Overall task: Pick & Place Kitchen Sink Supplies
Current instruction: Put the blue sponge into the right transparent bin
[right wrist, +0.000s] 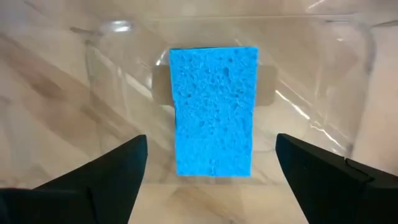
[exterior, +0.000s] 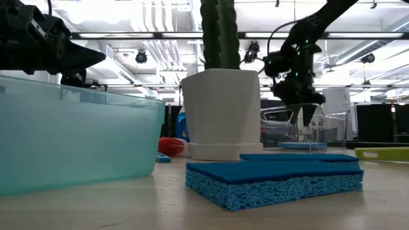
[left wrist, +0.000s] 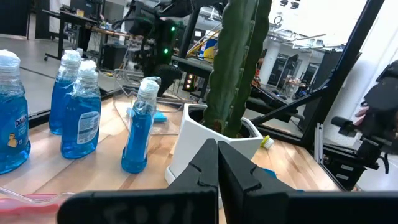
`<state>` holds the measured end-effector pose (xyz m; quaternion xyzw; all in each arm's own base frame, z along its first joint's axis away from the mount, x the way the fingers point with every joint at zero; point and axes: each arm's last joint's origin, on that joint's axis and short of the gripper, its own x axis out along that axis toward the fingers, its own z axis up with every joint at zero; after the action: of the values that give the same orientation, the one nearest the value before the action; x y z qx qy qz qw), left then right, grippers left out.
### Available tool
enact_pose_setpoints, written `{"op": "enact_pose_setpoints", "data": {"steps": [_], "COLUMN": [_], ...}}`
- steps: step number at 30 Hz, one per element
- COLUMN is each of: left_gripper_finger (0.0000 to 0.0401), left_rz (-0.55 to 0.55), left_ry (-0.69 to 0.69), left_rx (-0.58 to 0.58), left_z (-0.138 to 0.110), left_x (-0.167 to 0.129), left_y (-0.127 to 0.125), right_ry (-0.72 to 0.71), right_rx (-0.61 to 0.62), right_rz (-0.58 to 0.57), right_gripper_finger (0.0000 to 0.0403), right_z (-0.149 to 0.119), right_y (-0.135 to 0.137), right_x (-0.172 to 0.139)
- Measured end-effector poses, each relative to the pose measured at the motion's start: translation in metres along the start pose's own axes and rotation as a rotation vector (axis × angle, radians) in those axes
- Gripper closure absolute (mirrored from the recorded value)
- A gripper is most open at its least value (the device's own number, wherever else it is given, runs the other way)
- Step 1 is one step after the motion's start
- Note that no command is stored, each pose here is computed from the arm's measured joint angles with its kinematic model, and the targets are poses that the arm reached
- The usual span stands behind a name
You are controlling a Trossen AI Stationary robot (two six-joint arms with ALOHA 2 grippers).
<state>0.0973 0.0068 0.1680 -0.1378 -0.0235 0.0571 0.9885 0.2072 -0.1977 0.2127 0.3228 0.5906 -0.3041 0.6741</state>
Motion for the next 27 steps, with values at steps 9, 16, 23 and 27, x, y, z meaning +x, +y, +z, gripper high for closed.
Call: {"op": "enact_pose_setpoints", "data": {"steps": [9,16,23,27], "left_gripper_finger": [0.0401,0.0401,0.0401,0.0401], "left_rz": [0.0,0.0,0.0,0.0], "left_ry": [-0.001,0.0,0.0,0.0], "left_rx": [0.0,0.0,0.0,0.0], "left_z": [0.0,0.0,0.0,0.0], "left_x": [0.0,0.0,0.0,0.0], "left_y": [0.0,0.0,0.0,0.0], "right_ry": [-0.044,-0.034,-0.032,-0.042], "right_rx": [0.0,-0.018,-0.09,-0.169], "right_rz": [0.017,0.042,0.093,0.122], "right_gripper_finger": [0.0055,0.0055,0.0055,0.0055], "right_z": [-0.016,-0.033,-0.056,-0.074], "right_y": [0.017,0.042,0.078,0.1], "right_x": [-0.04,-0.063,-0.075,-0.082]}}
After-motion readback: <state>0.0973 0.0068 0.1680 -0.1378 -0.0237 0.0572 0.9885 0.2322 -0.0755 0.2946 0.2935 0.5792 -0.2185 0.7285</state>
